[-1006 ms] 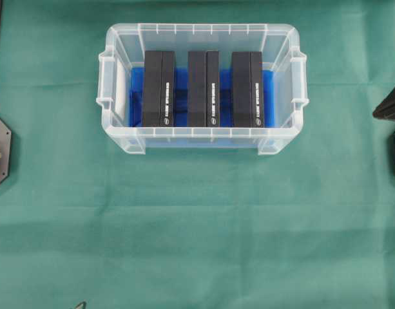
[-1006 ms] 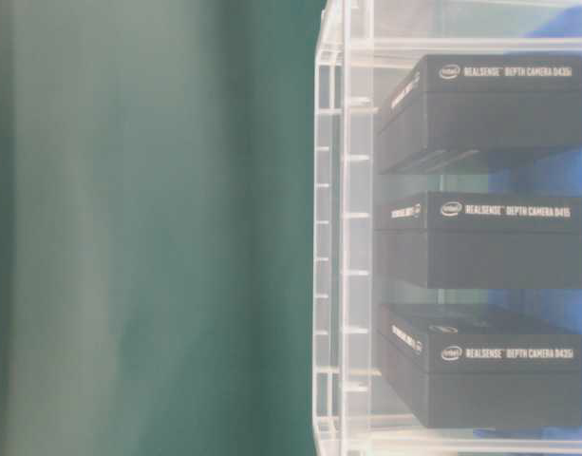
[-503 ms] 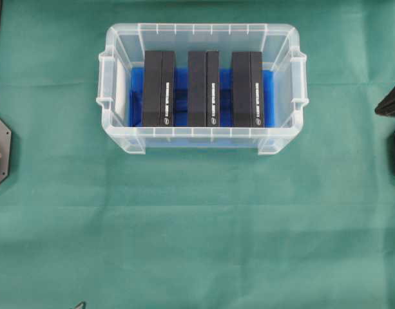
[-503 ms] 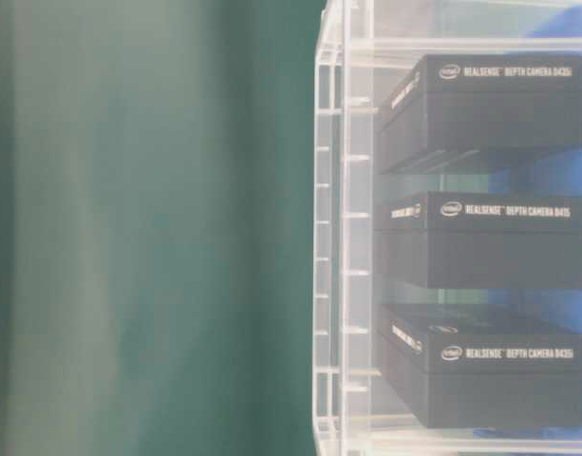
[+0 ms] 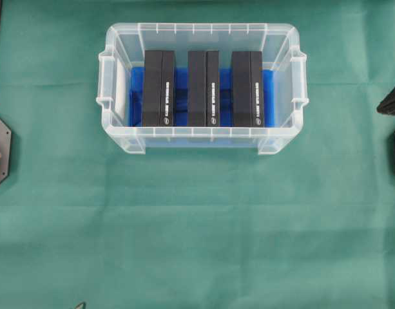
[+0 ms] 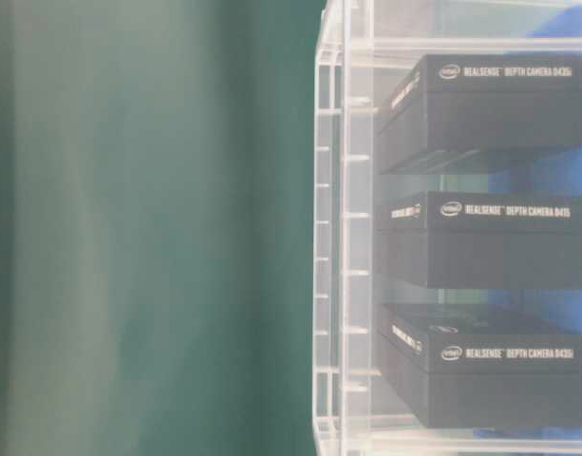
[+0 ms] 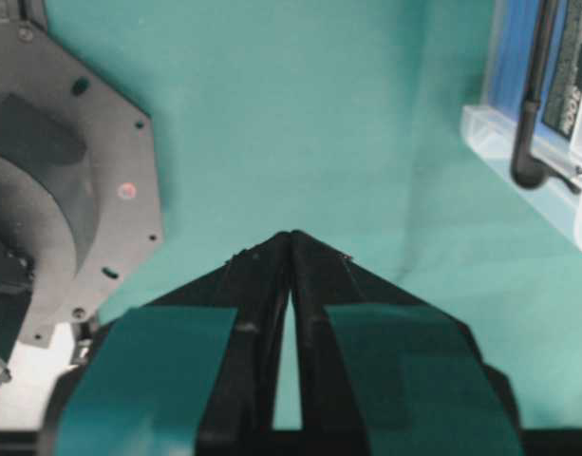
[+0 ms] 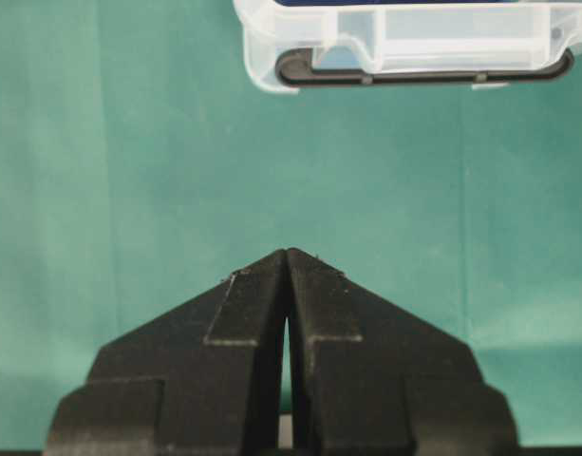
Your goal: Take the box out of the case with the left arm.
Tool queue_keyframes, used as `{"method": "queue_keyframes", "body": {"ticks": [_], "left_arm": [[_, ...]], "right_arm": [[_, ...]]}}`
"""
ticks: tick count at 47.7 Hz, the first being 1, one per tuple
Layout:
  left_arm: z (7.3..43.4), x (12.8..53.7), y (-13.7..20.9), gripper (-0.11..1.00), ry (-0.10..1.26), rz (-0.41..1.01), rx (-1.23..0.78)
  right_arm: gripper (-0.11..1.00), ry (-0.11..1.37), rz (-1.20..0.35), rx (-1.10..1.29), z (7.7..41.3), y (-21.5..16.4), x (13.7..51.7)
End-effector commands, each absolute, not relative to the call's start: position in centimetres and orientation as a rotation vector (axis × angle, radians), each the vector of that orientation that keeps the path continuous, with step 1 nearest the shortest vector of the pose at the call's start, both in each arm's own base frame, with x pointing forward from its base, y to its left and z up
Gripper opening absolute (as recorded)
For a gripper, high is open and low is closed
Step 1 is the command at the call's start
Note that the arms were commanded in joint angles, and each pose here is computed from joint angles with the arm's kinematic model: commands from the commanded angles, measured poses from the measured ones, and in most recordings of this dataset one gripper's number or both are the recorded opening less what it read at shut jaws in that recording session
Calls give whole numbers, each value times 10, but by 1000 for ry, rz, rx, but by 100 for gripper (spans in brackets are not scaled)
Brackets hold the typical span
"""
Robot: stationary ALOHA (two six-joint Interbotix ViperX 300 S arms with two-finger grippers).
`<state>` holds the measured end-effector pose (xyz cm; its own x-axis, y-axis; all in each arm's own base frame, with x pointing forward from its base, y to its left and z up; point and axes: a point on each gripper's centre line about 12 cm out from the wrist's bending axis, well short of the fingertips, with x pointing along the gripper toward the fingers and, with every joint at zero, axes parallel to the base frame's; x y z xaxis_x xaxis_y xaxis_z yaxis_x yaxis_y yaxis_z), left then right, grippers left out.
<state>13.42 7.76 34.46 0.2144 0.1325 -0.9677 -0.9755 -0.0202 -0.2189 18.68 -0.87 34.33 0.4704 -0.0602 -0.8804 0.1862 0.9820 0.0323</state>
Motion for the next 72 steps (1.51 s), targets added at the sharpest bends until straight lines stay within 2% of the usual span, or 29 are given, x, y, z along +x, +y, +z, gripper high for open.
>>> {"method": "queue_keyframes", "body": {"ticks": [1,6,14,18,48,58,72], "left_arm": [[347,136,77,14,941,1125,-1233],[346,137,77,31,951,1124,-1229],[345,137,77,79,956,1120,-1224],[346,137,76,95,958,1118,-1221],[343,139,78,95,993,1140,-1226],[341,155,85,95,1034,1151,-1220],[344,202,97,95,1048,1102,-1185]], "right_arm": [[0,1051,-154,131,351,-9,190],[0,1057,-155,130,350,-9,191],[0,1060,-155,130,349,-9,191],[0,1060,-156,129,349,-10,191],[0,1060,-154,130,349,-9,191],[0,1060,-156,129,349,-10,191],[0,1081,-171,116,348,-12,189]]}}
